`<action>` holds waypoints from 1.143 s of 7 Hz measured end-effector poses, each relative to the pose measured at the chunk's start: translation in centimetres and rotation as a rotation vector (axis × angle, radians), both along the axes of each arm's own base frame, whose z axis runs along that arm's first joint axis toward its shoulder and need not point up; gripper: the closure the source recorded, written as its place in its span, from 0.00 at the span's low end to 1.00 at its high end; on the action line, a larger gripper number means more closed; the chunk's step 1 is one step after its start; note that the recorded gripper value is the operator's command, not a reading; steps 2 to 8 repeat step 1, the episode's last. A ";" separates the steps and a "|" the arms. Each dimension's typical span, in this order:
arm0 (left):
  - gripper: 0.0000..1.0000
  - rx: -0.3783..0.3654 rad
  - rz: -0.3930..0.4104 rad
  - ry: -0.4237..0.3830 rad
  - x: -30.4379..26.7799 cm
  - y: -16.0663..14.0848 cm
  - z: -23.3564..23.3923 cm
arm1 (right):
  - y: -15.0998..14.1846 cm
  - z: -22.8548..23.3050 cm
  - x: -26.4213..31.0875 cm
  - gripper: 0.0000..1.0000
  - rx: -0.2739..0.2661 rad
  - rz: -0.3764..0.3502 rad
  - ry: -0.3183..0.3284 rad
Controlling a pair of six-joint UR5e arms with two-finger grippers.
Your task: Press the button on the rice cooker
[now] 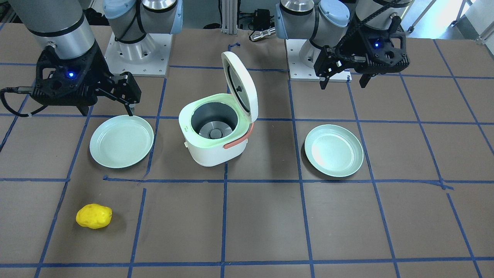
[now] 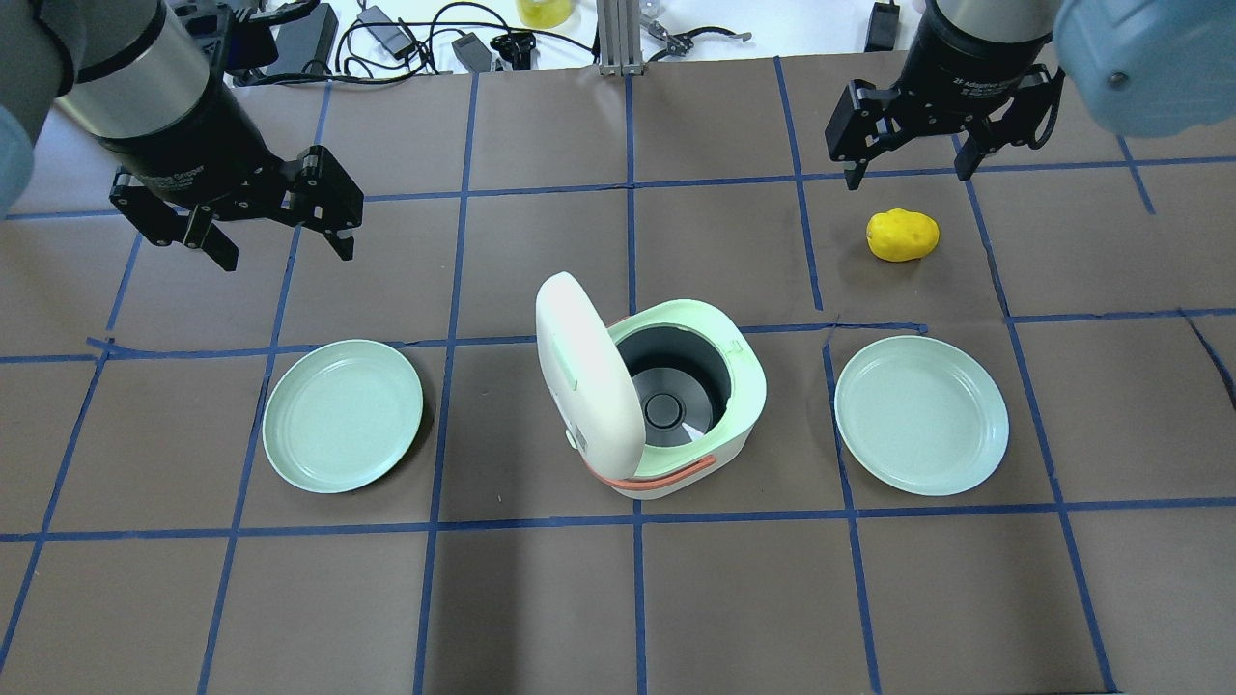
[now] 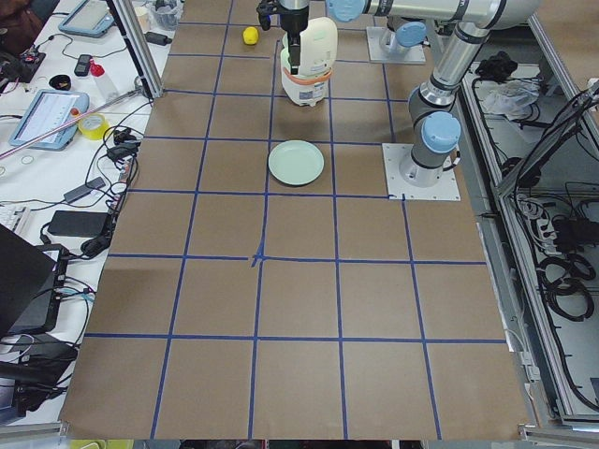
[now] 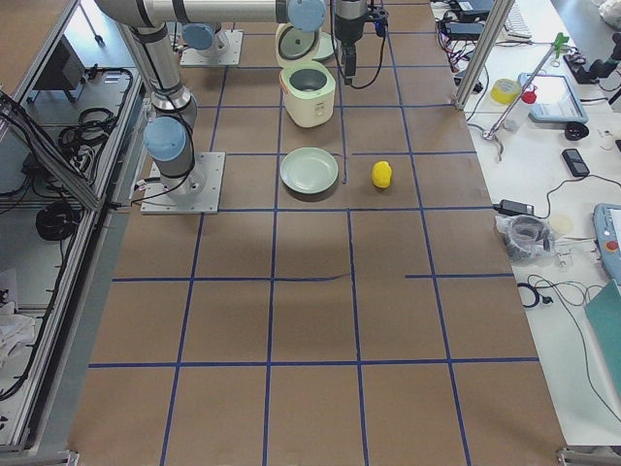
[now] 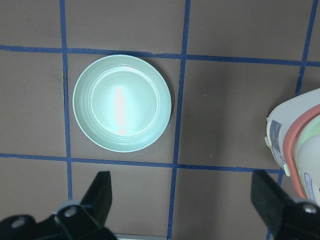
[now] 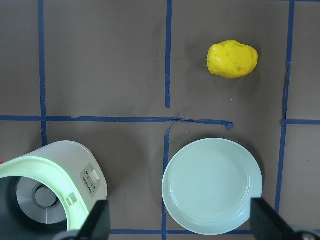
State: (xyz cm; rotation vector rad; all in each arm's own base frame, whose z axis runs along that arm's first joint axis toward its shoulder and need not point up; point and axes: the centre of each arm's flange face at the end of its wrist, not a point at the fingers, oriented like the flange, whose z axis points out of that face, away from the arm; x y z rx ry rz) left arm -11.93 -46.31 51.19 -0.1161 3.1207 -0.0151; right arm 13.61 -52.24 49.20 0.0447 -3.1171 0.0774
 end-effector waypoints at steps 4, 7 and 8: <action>0.00 0.000 0.000 0.000 0.0 0.0 0.0 | 0.0 0.0 0.0 0.00 0.000 0.000 0.000; 0.00 0.000 0.000 0.000 0.0 0.0 0.0 | 0.0 0.0 0.0 0.00 0.000 0.000 0.000; 0.00 0.000 0.000 0.000 0.0 0.0 0.0 | 0.0 0.0 0.0 0.00 0.000 0.000 0.000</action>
